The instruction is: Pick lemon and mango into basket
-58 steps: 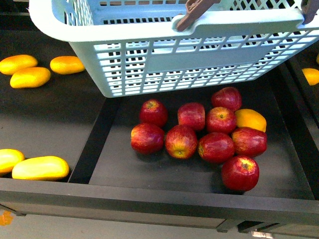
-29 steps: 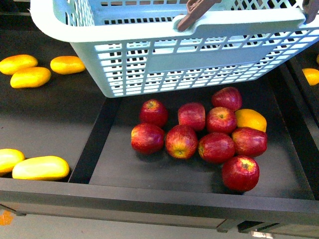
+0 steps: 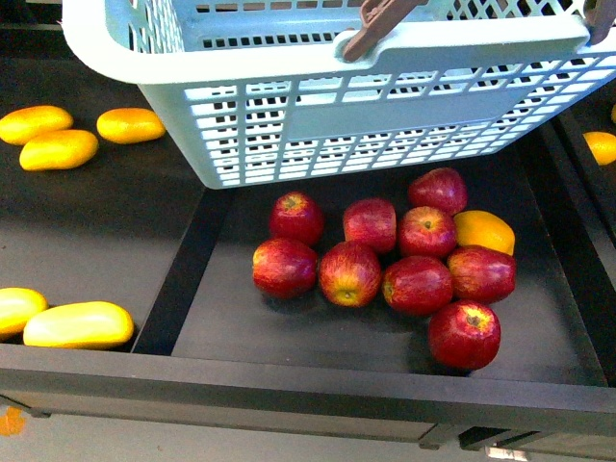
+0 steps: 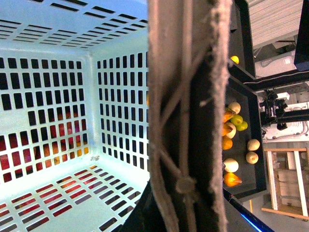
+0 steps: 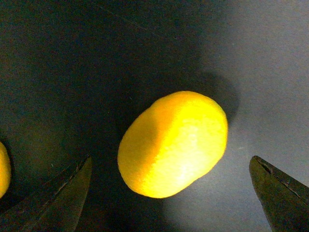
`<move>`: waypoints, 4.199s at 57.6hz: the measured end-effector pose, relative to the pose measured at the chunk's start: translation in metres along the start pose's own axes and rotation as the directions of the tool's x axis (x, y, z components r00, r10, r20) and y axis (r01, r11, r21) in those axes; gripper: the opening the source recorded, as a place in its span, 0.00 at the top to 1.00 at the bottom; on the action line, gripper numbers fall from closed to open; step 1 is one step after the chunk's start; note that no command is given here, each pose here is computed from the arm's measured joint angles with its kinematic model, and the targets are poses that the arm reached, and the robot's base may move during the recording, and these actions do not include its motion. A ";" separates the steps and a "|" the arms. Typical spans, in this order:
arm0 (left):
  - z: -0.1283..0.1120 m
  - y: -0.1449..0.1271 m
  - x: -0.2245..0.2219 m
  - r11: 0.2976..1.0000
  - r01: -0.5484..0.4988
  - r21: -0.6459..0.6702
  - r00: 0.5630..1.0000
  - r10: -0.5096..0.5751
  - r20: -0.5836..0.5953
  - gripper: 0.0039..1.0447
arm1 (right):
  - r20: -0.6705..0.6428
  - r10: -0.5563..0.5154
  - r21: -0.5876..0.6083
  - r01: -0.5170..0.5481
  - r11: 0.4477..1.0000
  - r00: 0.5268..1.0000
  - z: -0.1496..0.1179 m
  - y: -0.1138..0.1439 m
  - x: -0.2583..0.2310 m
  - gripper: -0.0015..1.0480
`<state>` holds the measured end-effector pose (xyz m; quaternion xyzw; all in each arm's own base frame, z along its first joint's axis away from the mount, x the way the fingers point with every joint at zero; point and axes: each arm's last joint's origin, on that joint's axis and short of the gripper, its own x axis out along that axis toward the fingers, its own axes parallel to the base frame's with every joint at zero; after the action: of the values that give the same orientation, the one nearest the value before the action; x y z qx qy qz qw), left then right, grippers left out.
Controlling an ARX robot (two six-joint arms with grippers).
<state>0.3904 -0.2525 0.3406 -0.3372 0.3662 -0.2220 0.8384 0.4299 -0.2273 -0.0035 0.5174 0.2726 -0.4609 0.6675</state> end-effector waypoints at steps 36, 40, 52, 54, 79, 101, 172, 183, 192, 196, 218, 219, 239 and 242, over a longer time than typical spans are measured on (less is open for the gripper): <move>0.000 0.000 0.000 1.000 0.000 0.000 1.000 0.000 -0.001 0.96 | 0.020 -0.018 -0.083 0.020 0.996 1.000 -0.003 0.030 0.031 0.22; 0.000 0.000 0.000 1.000 0.000 0.000 1.000 0.000 0.000 0.96 | 0.024 -0.010 -0.096 0.012 0.995 1.000 -0.003 0.030 0.031 0.35; 0.000 0.000 0.000 1.000 0.000 0.000 1.000 0.000 0.000 0.96 | 0.025 0.070 -0.166 -0.065 0.984 0.997 -0.001 0.024 0.011 0.53; 0.000 0.000 0.000 1.000 0.000 0.000 1.000 0.000 -0.001 0.96 | 0.026 0.089 -0.179 -0.083 0.980 0.996 0.001 0.023 0.004 0.53; 0.000 0.000 0.000 1.000 0.000 0.000 1.000 0.000 -0.001 0.96 | 0.058 0.252 -0.264 -0.229 0.937 0.966 0.036 0.016 -0.089 0.54; 0.000 0.000 0.000 1.000 0.001 0.000 1.000 -0.001 -0.001 0.96 | -0.035 0.604 -0.475 -0.545 0.691 0.796 0.013 0.034 -0.249 0.55; -0.001 0.001 0.001 1.000 -0.002 0.001 1.000 0.002 -0.006 0.96 | -0.265 0.757 -0.689 -0.666 0.285 0.598 -0.152 0.044 -0.353 0.09; -0.001 0.002 0.001 1.000 -0.006 0.002 1.000 0.006 -0.003 0.96 | -0.124 0.854 -0.788 -0.573 0.225 0.506 -0.116 0.023 -0.364 0.18; -0.001 0.002 0.001 1.000 -0.007 0.002 1.000 0.007 -0.003 0.96 | -0.100 0.911 -0.908 -0.412 0.082 0.401 -0.111 -0.028 -0.370 0.43; -0.002 0.001 0.001 1.000 -0.001 0.002 1.000 0.001 -0.010 0.96 | -0.102 0.907 -0.922 -0.380 0.067 0.409 -0.114 -0.044 -0.365 0.53; -0.001 0.002 0.001 1.000 -0.006 0.002 1.000 0.006 -0.004 0.96 | -0.116 0.893 -0.940 -0.339 0.043 0.435 -0.123 -0.116 -0.349 0.98; -0.001 0.002 0.001 1.000 -0.006 0.002 1.000 0.006 -0.004 0.96 | -0.115 0.893 -0.940 -0.339 0.043 0.435 -0.123 -0.118 -0.349 0.98; -0.001 0.002 0.001 1.000 -0.003 0.002 1.000 0.003 -0.007 0.96 | -0.116 0.893 -0.940 -0.338 0.043 0.435 -0.125 -0.155 -0.348 0.98; -0.001 0.002 0.001 1.000 -0.005 0.002 1.000 0.005 -0.005 0.96 | -0.116 0.893 -0.940 -0.338 0.043 0.436 -0.125 -0.158 -0.348 0.98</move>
<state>0.3905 -0.2524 0.3382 -0.3349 0.3689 -0.2210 0.8384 0.1535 -0.0001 0.1800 0.0031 0.0054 -0.0004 1.0000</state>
